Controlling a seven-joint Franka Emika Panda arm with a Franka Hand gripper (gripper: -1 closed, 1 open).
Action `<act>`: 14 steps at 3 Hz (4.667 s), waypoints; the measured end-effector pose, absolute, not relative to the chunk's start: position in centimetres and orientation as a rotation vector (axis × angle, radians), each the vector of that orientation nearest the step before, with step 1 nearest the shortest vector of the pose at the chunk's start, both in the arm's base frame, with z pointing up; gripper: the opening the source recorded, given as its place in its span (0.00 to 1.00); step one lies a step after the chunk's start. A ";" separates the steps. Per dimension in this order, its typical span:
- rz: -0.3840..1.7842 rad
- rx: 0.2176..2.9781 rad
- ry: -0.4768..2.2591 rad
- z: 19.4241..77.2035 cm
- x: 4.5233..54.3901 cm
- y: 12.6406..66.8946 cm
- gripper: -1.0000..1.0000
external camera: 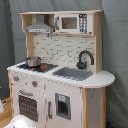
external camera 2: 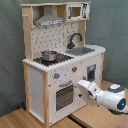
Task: Play with the kitchen
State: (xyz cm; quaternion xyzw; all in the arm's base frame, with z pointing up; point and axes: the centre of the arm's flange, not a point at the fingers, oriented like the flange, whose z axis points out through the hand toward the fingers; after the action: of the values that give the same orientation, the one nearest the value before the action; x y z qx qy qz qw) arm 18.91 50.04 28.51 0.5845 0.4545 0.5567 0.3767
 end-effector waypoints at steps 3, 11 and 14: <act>1.556 1.675 0.995 26.6 21.5 45.4 1.00; 1.629 1.831 0.857 24.7 33.7 40.8 1.00; 1.591 1.829 0.781 25.4 30.9 42.4 0.00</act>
State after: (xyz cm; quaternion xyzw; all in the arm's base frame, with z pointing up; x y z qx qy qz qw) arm 30.91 42.38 25.35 0.6867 0.2932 0.5972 0.2930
